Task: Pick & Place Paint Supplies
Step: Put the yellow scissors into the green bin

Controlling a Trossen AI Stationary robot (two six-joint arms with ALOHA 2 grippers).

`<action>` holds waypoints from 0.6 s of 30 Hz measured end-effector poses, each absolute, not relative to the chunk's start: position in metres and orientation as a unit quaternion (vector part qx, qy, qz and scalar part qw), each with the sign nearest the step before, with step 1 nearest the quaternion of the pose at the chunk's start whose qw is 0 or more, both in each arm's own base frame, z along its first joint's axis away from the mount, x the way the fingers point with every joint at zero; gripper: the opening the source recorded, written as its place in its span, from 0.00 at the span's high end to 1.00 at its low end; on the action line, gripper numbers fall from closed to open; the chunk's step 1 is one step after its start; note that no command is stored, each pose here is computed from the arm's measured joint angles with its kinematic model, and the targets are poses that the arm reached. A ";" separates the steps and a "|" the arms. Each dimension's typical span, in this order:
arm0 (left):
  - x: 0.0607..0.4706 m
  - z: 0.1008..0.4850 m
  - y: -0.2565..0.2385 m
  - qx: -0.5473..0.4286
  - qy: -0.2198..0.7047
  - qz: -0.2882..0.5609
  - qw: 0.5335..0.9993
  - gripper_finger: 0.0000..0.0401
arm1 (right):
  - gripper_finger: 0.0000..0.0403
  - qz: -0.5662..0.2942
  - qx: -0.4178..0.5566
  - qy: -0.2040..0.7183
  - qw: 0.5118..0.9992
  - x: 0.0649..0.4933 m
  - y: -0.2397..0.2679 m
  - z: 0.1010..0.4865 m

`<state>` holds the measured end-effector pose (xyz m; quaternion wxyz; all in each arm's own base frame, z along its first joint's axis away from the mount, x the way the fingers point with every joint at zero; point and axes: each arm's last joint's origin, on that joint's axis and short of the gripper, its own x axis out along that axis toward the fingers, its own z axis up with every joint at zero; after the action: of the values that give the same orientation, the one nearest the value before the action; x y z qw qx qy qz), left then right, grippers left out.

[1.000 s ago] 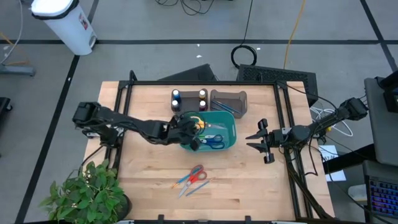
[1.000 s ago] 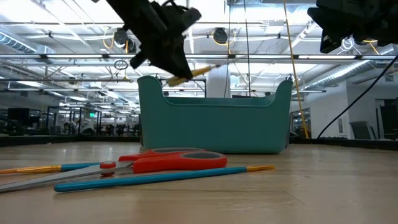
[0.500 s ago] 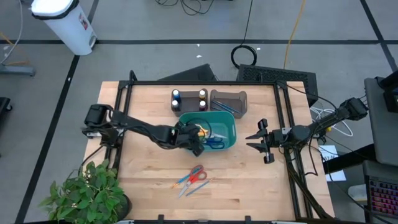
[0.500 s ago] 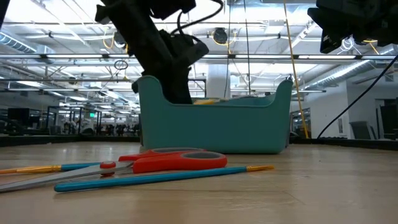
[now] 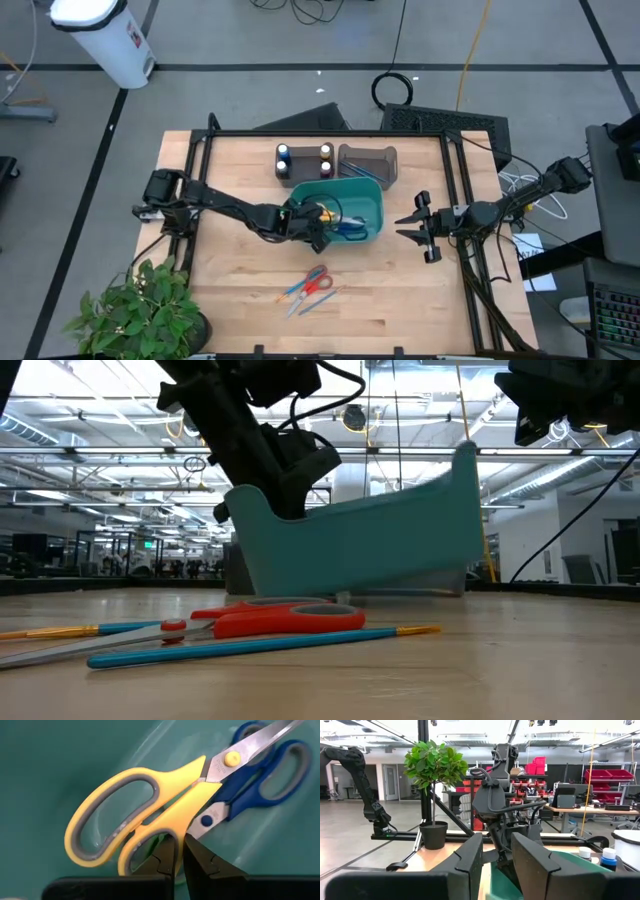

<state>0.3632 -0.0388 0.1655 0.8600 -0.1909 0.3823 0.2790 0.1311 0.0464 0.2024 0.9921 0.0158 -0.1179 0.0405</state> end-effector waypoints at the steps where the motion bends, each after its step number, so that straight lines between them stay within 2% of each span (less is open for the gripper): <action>1: 0.363 0.165 -0.039 -0.191 0.382 0.278 0.860 0.96 | 0.77 0.041 0.016 -0.118 0.992 0.131 0.046 0.202; 18: 0.363 0.165 -0.039 -0.184 0.391 0.268 0.861 0.89 | 0.77 0.041 0.016 -0.118 0.992 0.131 0.046 0.202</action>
<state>0.3629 -0.0392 0.1655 0.8611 -0.1845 0.3908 0.2678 0.1312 0.0465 0.2024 0.9921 0.0157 -0.1177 0.0405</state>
